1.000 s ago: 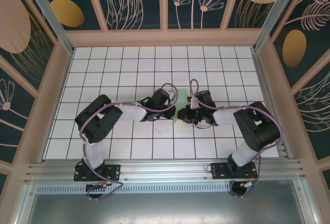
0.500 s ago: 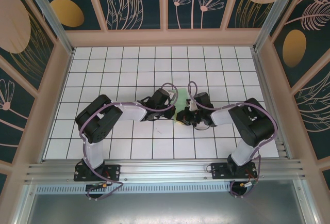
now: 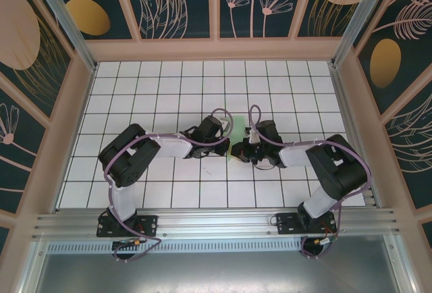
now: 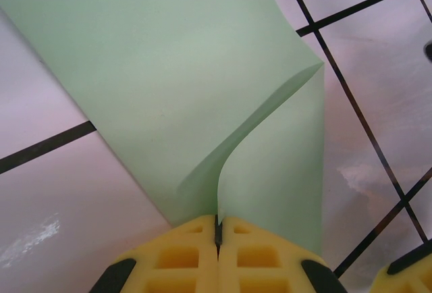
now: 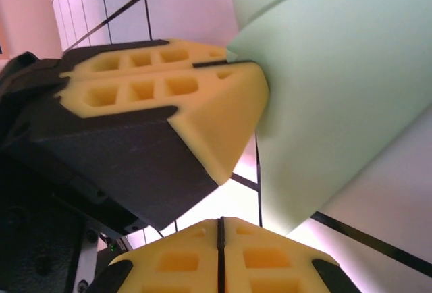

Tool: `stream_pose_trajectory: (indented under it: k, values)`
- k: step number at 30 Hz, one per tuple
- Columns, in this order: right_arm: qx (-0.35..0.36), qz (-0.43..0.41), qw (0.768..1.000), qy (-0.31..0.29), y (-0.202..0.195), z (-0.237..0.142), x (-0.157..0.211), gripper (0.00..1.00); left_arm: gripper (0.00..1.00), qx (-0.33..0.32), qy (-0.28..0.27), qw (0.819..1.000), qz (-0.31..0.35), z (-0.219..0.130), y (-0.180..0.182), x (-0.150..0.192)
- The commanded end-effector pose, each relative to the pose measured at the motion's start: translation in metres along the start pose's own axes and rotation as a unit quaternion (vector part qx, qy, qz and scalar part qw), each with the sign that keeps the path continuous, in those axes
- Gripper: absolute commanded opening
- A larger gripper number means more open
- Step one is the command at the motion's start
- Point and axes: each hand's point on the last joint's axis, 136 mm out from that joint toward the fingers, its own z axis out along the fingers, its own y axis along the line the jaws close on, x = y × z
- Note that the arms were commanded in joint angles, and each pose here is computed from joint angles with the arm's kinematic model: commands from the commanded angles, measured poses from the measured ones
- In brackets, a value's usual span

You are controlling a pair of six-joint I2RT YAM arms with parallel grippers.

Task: Fold a paper plane with a square sheet of paper (pick it up from the middle)
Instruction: Third fold the triangle at the center of the table.

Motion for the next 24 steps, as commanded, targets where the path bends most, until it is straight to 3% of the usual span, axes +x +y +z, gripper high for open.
stream_pose_trajectory:
  k: [1, 5, 13, 21, 24]
  values:
    - [-0.004, 0.006, 1.000, 0.006, -0.002, 0.006, 0.004, 0.11, 0.00, -0.044, 0.045, 0.998, 0.000, 0.004, 0.023, 0.026]
    - [0.000, 0.007, 1.000, 0.018, -0.003, 0.015, 0.010, 0.10, 0.00, -0.041, 0.044, 0.998, -0.001, 0.004, 0.022, 0.025]
    - [0.096, 0.053, 0.994, 0.014, -0.051, 0.022, 0.014, 0.08, 0.00, -0.043, 0.047, 0.998, -0.001, 0.003, 0.022, 0.027]
    - [0.048, 0.004, 0.998, -0.029, -0.001, -0.004, -0.008, 0.10, 0.00, -0.044, 0.047, 0.998, -0.002, 0.003, 0.022, 0.026]
    - [0.053, 0.004, 0.997, -0.052, -0.001, -0.019, -0.024, 0.10, 0.00, -0.044, 0.047, 0.998, -0.003, 0.003, 0.022, 0.026]
